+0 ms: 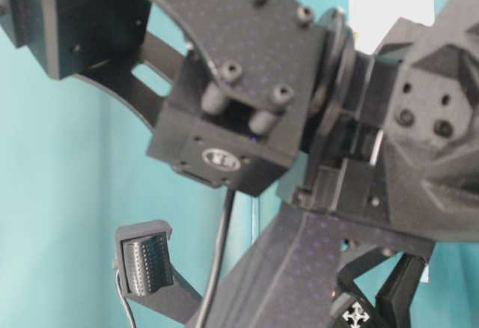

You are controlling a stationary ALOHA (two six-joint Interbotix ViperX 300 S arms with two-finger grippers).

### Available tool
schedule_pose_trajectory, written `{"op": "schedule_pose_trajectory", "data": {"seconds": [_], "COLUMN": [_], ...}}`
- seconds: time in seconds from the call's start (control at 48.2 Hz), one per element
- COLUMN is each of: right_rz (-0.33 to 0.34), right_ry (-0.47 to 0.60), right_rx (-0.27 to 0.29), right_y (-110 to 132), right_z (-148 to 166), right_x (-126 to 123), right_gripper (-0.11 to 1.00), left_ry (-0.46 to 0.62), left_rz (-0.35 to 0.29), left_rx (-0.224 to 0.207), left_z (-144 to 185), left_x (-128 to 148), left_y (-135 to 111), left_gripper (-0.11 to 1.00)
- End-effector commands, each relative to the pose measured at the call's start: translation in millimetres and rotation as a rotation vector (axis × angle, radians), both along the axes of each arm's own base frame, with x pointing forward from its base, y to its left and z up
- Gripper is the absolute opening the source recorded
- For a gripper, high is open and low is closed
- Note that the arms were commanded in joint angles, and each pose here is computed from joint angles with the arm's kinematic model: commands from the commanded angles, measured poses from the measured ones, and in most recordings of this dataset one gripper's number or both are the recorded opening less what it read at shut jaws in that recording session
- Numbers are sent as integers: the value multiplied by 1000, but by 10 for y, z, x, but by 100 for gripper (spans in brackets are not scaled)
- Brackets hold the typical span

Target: Move the wooden board into place and insert the rod into its hole.

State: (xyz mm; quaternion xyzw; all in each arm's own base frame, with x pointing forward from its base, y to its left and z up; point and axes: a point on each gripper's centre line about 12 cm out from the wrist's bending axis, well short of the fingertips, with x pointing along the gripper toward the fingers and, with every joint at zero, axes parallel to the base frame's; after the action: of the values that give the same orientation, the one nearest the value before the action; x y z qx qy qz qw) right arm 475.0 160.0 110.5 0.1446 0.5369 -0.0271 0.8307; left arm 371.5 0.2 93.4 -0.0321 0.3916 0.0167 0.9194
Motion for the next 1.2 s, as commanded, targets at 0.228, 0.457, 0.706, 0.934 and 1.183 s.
{"op": "schedule_pose_trajectory", "data": {"seconds": [0.228,0.457,0.706,0.934,1.183], "right_rz": [17,16,16,40,90], "right_ry": [-47,-44,-56,-75,-168], "right_rx": [19,18,18,-14,-99], "right_y": [115,117,122,97,-10], "right_z": [169,184,219,267,600], "right_x": [43,48,73,81,67], "right_gripper": [34,32,8,8,8], "left_ry": [-54,-58,-58,-60,-58], "left_rz": [18,20,20,21,21], "left_rx": [-3,-2,-2,-3,-3], "left_z": [117,117,121,123,121], "left_x": [39,43,42,43,42], "left_y": [48,55,55,55,55], "left_gripper": [81,81,81,81,81]}}
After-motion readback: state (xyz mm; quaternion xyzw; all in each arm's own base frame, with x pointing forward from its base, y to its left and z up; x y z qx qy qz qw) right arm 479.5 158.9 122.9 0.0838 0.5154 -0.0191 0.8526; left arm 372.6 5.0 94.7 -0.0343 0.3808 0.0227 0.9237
